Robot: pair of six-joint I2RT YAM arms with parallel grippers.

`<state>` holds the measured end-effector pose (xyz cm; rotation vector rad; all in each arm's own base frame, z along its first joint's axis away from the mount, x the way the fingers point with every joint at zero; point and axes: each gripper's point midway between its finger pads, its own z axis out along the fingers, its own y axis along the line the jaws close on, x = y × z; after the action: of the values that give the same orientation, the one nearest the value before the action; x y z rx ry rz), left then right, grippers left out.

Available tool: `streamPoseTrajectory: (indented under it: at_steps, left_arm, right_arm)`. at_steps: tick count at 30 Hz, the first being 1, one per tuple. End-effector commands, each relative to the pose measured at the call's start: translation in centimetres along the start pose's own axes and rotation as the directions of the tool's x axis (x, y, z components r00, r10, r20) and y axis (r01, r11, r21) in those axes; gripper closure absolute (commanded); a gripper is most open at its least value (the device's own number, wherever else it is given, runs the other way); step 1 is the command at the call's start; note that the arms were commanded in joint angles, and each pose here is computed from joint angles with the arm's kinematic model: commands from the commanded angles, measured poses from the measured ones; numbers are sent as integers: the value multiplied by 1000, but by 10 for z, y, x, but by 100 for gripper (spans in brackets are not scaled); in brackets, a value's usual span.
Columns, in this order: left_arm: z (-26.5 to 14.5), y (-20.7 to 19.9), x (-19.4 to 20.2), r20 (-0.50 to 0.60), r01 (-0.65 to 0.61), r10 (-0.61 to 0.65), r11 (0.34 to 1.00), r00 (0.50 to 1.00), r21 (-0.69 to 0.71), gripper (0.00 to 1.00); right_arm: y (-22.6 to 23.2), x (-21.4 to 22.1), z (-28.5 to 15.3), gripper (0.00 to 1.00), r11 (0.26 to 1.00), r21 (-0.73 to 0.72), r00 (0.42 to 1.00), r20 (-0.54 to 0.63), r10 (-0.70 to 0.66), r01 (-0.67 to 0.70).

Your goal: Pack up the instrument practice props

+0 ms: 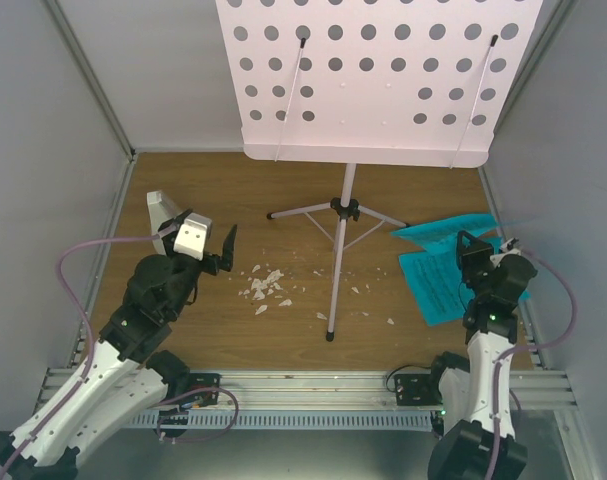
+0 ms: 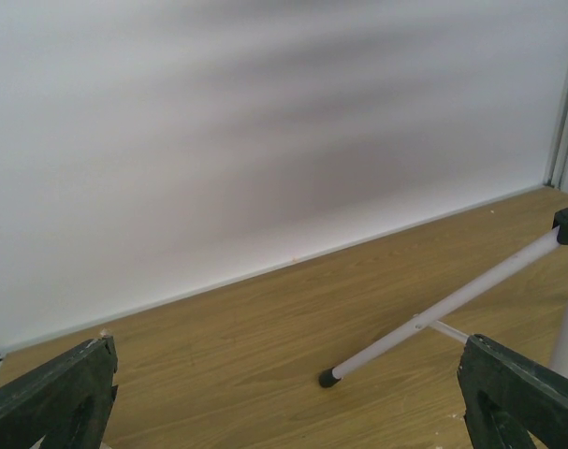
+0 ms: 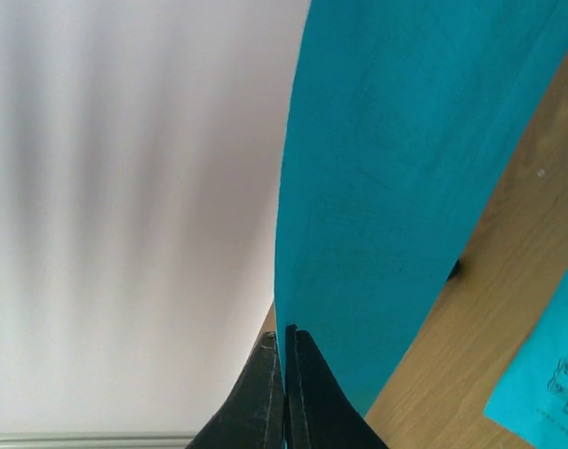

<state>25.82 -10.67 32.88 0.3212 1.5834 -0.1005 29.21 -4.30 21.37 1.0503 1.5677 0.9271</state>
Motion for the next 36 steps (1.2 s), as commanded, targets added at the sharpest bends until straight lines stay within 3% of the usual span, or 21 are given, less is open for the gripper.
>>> streamPoseTrajectory:
  at_steps: [1,8,15,17,18,23,26,29,36]
  left_arm:
    - [-1,4,-9,48,30,-29,999,998,-17,1]
    - [0,4,-8,44,29,-28,999,999,-18,1]
    - [3,1,-5,32,27,-27,1000,999,-7,1]
    - [4,0,-4,27,26,-26,1000,999,-3,1]
    - [4,0,-3,25,26,-26,1000,999,-4,1]
    - [4,0,-3,24,26,-26,1000,999,-4,1]
    - [4,0,-2,21,25,-25,1000,999,-4,1]
    - [4,0,-3,22,25,-25,1000,999,-4,1]
    - [5,0,-1,18,28,-28,1000,999,-3,1]
  right_arm:
    - [26,-14,-1,100,988,-90,991,57,-118,122]
    - [1,-6,-7,100,992,-54,991,76,-114,118]
    - [-81,15,-14,100,989,148,996,91,-3,-11]
    - [-94,18,-16,88,980,198,996,86,9,-26]
    - [-97,20,-17,73,976,216,997,82,10,-28]
    - [-97,16,-23,25,967,256,995,96,-6,-19]
    - [-92,6,-32,8,960,278,988,151,-24,-19]
    - [-84,-4,-43,1,956,294,977,208,-43,-20]
    - [-32,-33,-66,0,962,255,936,306,-175,96]
